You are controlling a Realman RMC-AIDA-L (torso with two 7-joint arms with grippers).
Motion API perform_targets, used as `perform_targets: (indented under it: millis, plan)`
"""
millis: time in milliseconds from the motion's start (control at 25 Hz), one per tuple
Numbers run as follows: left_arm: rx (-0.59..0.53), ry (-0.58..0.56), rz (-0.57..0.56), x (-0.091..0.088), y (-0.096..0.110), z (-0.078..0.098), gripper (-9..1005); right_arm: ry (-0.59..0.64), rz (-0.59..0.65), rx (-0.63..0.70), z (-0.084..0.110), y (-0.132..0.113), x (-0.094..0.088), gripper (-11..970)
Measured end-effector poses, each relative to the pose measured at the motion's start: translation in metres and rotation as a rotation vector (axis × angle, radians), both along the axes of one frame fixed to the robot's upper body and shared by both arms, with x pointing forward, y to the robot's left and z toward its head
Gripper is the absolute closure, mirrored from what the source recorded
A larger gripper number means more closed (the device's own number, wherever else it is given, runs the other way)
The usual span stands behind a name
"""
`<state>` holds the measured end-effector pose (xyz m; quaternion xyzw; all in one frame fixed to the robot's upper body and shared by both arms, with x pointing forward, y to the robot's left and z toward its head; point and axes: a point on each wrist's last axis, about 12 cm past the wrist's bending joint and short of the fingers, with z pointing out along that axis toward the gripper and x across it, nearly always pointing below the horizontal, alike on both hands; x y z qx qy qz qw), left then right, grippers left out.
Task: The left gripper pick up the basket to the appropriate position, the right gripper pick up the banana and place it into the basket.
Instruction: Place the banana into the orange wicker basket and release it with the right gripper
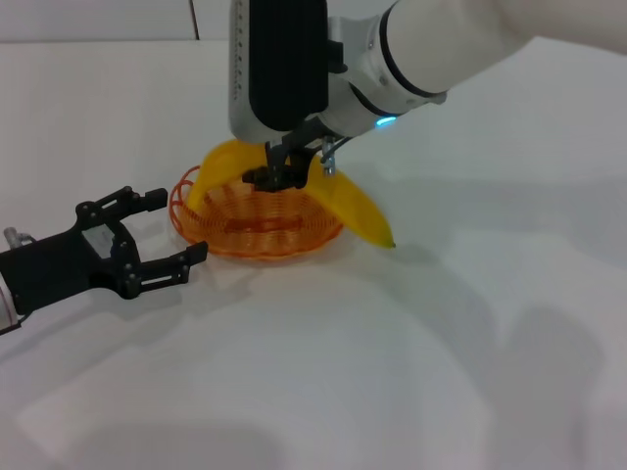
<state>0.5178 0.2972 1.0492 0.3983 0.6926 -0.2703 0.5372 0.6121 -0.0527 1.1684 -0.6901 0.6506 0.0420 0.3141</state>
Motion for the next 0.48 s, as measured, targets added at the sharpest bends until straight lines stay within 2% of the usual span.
perform_targets:
  millis: [480]
  plan:
    - [0.0,-0.001,-0.001,0.0003,-0.0004,0.0001,103,-0.038,0.015,0.014,-0.0025,0.0083,-0.0014,355]
